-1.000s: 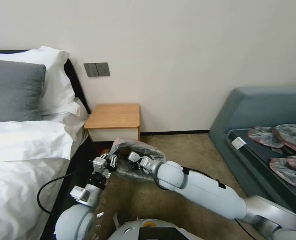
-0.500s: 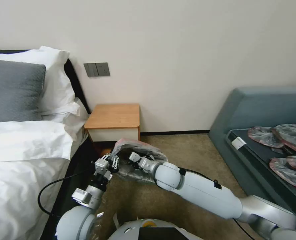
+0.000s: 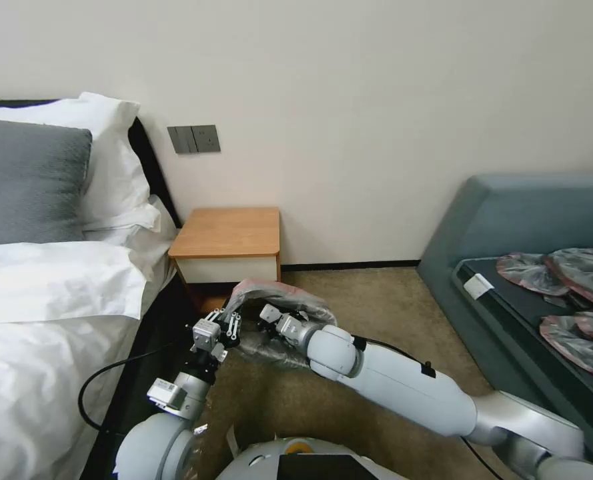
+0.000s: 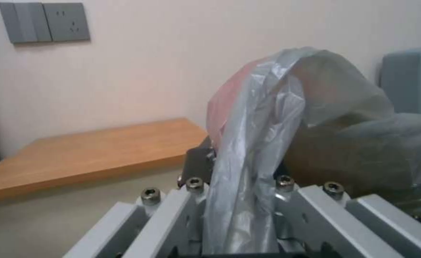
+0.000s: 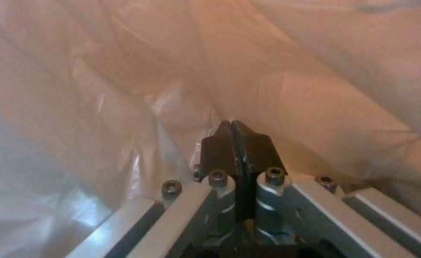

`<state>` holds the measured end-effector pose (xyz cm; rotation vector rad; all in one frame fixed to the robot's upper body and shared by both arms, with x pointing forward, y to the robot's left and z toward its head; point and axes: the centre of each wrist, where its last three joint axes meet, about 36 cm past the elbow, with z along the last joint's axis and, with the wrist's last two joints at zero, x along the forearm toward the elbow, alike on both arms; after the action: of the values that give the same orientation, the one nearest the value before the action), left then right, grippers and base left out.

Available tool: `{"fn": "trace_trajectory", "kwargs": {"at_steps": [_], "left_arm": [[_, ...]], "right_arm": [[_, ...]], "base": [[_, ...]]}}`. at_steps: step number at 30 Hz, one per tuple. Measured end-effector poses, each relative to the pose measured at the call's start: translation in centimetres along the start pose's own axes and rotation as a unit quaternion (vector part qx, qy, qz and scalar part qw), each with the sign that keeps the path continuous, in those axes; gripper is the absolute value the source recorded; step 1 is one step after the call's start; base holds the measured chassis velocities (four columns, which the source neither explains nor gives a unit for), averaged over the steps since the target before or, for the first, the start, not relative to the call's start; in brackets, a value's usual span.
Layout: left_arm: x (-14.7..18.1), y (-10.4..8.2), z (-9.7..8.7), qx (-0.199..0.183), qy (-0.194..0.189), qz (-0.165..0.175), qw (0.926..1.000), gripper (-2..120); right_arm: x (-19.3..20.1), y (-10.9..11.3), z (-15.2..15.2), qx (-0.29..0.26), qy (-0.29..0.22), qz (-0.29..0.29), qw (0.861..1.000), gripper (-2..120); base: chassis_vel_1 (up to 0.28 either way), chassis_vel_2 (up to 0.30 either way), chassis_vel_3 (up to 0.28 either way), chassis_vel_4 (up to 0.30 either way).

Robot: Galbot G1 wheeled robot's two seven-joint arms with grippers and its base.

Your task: Pick up the garbage bag from the table and place it over the trash can.

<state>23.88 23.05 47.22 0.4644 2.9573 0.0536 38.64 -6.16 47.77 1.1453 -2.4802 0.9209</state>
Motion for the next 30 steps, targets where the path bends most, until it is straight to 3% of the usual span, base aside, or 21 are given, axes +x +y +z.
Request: {"fn": "trace_trajectory", "kwargs": {"at_steps": [15, 30], "left_arm": [[-0.4, 0.8, 2.1, 0.001, 0.022, -0.026, 0.9994, 8], [-0.6, 1.3, 3.4, 0.043, 0.052, -0.057, 0.9961, 8]], "right_arm": [[3.4, -1.0, -0.8, -0.017, -0.028, -0.03, 0.999, 0], [8.4, -3.1, -2.2, -0.11, -0.082, -0.079, 0.987, 0]], "base": [[0.0, 0.0, 0.0, 0.0], [0.0, 0.0, 0.0, 0.0]]}}
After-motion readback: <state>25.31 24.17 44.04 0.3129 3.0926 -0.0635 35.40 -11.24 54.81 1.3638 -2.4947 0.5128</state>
